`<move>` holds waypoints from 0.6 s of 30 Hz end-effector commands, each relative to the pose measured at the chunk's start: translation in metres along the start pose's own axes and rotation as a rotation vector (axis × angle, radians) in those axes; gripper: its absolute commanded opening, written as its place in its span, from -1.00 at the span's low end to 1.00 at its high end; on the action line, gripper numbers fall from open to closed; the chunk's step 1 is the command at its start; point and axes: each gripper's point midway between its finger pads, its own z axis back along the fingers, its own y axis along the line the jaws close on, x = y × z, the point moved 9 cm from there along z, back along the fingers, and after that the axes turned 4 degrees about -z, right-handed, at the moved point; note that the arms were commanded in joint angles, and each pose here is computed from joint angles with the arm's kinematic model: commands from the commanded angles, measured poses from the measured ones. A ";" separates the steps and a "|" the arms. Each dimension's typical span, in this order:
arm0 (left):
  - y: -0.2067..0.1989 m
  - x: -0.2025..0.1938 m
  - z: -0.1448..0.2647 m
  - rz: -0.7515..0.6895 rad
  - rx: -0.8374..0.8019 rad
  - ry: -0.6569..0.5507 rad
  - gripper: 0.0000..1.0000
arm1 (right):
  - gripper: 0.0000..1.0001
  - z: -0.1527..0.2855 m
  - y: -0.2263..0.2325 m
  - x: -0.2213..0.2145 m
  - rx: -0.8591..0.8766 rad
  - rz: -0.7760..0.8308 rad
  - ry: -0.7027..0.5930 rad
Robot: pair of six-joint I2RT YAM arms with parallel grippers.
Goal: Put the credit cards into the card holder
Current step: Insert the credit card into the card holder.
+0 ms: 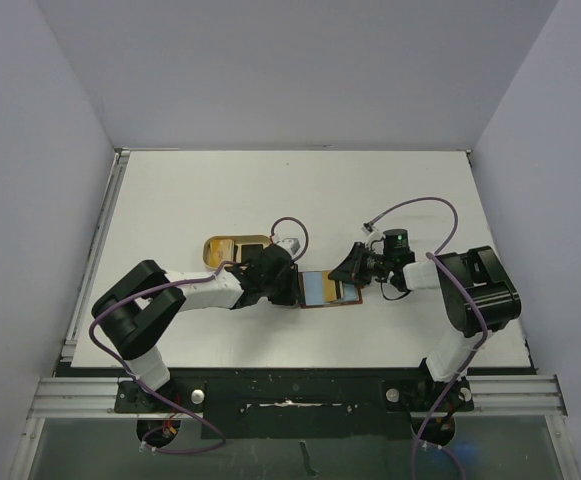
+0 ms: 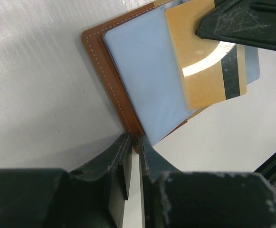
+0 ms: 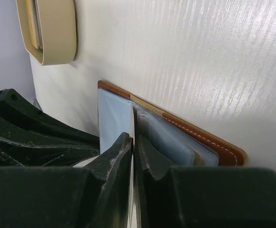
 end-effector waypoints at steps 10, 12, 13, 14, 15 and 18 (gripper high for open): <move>-0.001 0.002 -0.008 -0.013 -0.011 -0.016 -0.77 | -0.82 -0.006 -0.002 -0.007 -0.028 0.003 0.013; -0.001 0.002 -0.008 -0.015 -0.009 -0.016 -0.77 | -0.82 -0.005 0.000 -0.007 -0.038 0.001 0.010; -0.001 0.003 -0.008 -0.015 -0.009 -0.016 -0.77 | -0.82 -0.005 0.000 -0.008 -0.046 -0.001 0.013; -0.001 0.003 -0.008 -0.014 -0.009 -0.016 -0.77 | -0.82 -0.005 0.000 -0.008 -0.051 -0.005 0.014; -0.001 0.002 -0.009 -0.014 -0.008 -0.014 -0.77 | -0.81 -0.005 0.000 -0.008 -0.053 -0.005 0.018; -0.001 0.002 -0.008 -0.014 -0.008 -0.013 -0.77 | -0.72 -0.005 -0.002 -0.008 -0.081 -0.007 0.020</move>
